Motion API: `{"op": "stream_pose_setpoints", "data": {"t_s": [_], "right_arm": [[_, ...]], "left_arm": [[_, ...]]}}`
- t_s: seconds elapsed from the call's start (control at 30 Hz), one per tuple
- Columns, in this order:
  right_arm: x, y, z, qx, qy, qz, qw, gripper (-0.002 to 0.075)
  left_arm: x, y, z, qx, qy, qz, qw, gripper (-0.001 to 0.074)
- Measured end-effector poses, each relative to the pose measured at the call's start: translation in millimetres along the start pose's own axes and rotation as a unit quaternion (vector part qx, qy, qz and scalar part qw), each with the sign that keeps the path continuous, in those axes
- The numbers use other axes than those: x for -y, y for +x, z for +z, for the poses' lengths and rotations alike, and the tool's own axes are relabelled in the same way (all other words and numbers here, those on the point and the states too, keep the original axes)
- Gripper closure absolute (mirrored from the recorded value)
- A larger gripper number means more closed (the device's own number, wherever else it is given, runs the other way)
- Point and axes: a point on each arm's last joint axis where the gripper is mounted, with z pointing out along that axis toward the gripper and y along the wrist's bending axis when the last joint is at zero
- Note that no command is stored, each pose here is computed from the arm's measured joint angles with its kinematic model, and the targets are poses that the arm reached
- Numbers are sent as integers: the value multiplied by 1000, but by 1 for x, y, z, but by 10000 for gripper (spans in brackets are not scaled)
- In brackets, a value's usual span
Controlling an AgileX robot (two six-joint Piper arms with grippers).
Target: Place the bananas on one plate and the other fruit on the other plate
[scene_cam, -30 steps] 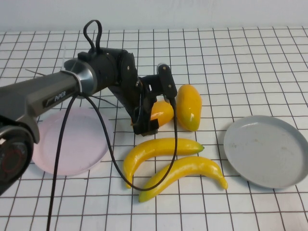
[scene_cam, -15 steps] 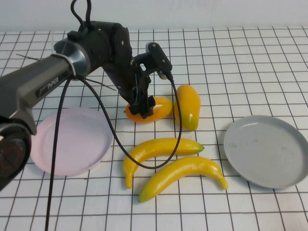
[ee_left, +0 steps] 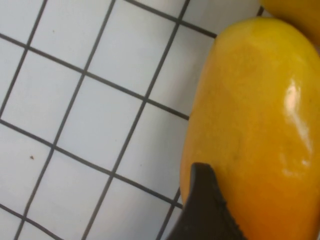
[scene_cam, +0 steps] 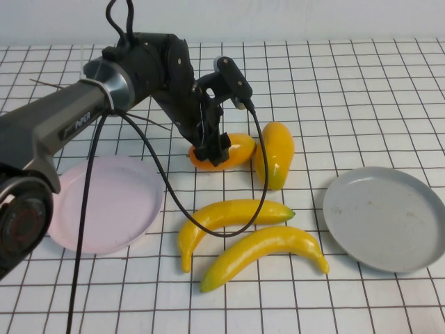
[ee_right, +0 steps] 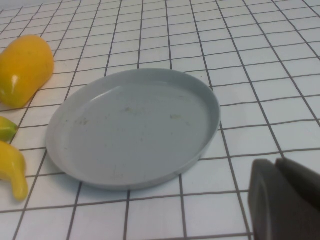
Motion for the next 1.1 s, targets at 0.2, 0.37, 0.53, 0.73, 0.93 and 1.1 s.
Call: {"op": "stream_pose_setpoints", "data": {"t_s": [0.2,0.37,0.53,0.73,0.93,1.1], "right_arm": [[0,0,0,0,0,0,1000,741],[0,0,0,0,0,0,1000,741],[0,0,0,0,0,0,1000,741],[0,0,0,0,0,0,1000,741],[0,0,0,0,0,0,1000,741],[0,0,0,0,0,0,1000,741]], "left_arm": [[-1,-1,-1,4,-2,0,1000,332],[-1,-3,-5,4,-3,-1,1000,334],[-1,-3,-8,-2,2,-10,1000,337],[-5,-7,-23,-8,-8,-48,999,339],[-6,-10,-61,-16,-27,-82,996,340],[-14,9,-91,-55,-32,-160,985,277]]}}
